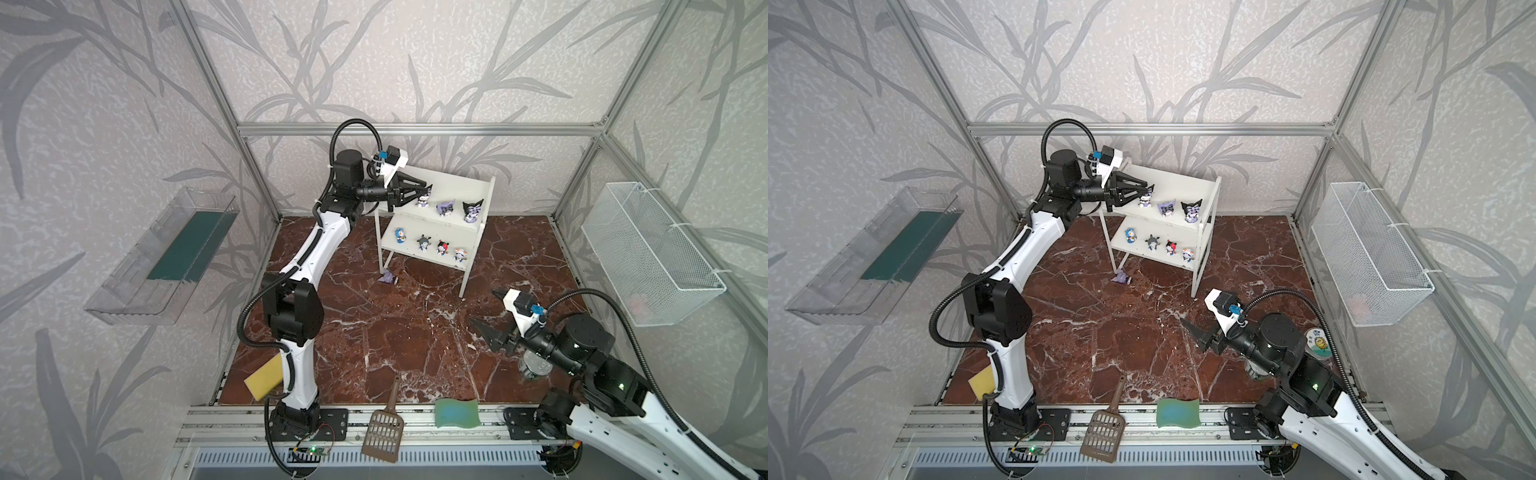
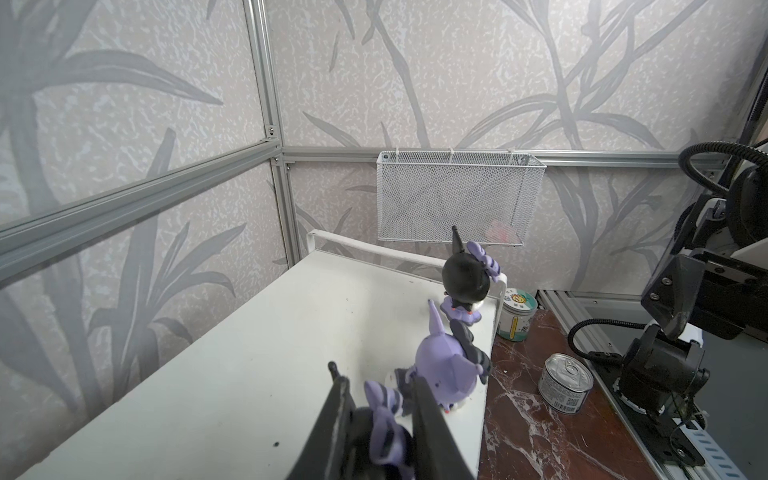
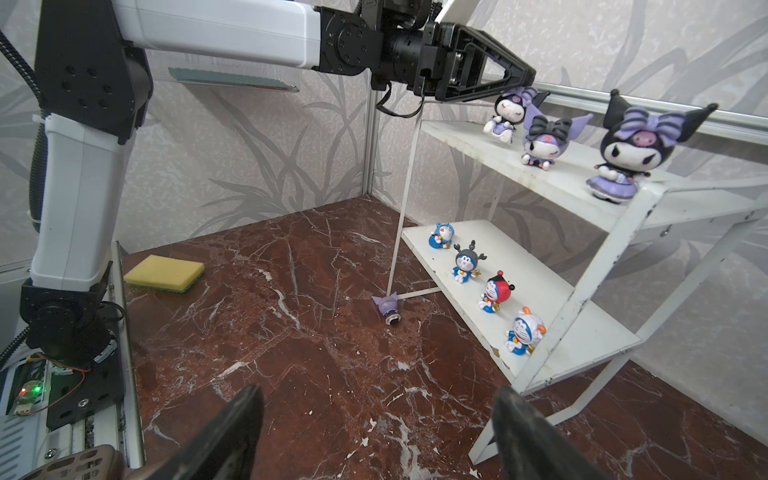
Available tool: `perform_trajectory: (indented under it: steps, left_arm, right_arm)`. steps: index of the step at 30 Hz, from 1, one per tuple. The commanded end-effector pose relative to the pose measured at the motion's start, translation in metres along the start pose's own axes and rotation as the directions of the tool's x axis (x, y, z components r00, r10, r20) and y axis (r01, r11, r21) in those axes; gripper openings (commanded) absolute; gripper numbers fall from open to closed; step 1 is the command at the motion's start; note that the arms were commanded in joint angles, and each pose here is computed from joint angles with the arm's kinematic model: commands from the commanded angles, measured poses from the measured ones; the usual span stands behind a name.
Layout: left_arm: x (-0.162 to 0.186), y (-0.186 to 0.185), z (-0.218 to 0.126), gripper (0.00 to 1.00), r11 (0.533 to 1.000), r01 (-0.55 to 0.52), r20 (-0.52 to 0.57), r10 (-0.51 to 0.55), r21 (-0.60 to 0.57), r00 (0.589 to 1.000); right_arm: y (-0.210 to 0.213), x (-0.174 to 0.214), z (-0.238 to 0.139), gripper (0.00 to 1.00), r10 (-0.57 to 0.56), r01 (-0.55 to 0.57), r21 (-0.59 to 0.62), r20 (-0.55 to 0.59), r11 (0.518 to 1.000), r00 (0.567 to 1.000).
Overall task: Place and organize the plastic toys onto the shelf
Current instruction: 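Raise the black Kuromi with the left gripper onto the top shelf, then open the left gripper and release the Kuromi beside the others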
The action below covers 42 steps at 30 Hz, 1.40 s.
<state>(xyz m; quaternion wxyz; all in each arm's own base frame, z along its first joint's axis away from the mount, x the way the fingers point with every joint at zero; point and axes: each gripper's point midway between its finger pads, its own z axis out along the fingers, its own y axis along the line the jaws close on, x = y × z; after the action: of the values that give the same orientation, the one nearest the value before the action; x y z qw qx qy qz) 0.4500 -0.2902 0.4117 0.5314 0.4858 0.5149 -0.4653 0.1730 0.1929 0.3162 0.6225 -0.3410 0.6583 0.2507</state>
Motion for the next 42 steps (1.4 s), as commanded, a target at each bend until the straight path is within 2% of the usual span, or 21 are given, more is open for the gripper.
perform_trajectory:
  steps: [1,12,20,22,24,29,30,34,36,42]
  left_arm:
    - [-0.016,-0.011,-0.002,0.2,0.998,-0.061,0.012,0.061,-0.002,0.998]
    - [-0.006,-0.018,-0.001,0.33,0.997,-0.072,-0.012,0.071,-0.019,0.997]
    - [-0.004,-0.022,0.0,0.48,0.996,-0.083,-0.016,0.083,-0.025,0.996]
    - [-0.005,-0.022,0.0,0.54,0.996,-0.085,-0.016,0.085,-0.029,0.996]
    - [-0.006,-0.023,0.0,0.65,0.995,-0.09,-0.014,0.089,-0.034,0.996]
    - [-0.017,-0.024,-0.003,0.8,0.991,-0.118,-0.011,0.118,-0.065,0.993]
    - [-0.02,-0.024,-0.004,0.99,0.989,-0.125,-0.012,0.124,-0.075,0.992]
    - [-0.03,-0.028,-0.016,0.99,0.979,-0.155,-0.028,0.153,-0.135,0.988]
    - [-0.035,-0.036,-0.026,0.99,0.971,-0.164,-0.037,0.16,-0.175,0.986]
    - [-0.028,-0.06,-0.065,0.99,0.928,-0.112,-0.104,0.08,-0.355,0.991]
  right_arm:
    - [0.001,-0.002,-0.002,0.85,0.007,-0.007,-0.006,0.016,1.0,1.0]
    - [0.002,0.0,-0.001,0.85,0.006,-0.006,-0.01,0.015,1.0,1.0]
    - [0.002,0.001,-0.001,0.85,0.007,-0.007,-0.012,0.014,1.0,1.0]
    - [0.003,0.002,0.0,0.85,0.007,-0.007,-0.016,0.014,1.0,1.0]
    - [0.003,0.001,0.0,0.85,0.008,-0.008,-0.016,0.015,1.0,1.0]
    - [0.005,0.002,0.001,0.85,0.012,-0.012,-0.029,0.016,1.0,1.0]
    - [0.005,0.002,0.002,0.85,0.013,-0.013,-0.033,0.014,0.999,1.0]
    - [0.008,0.011,0.01,0.85,0.036,-0.037,-0.048,-0.019,0.998,0.999]
    - [0.016,0.026,0.023,0.85,0.064,-0.069,-0.095,-0.058,0.993,0.996]
    - [0.036,0.083,0.069,0.85,0.155,-0.17,-0.185,-0.091,0.968,0.984]
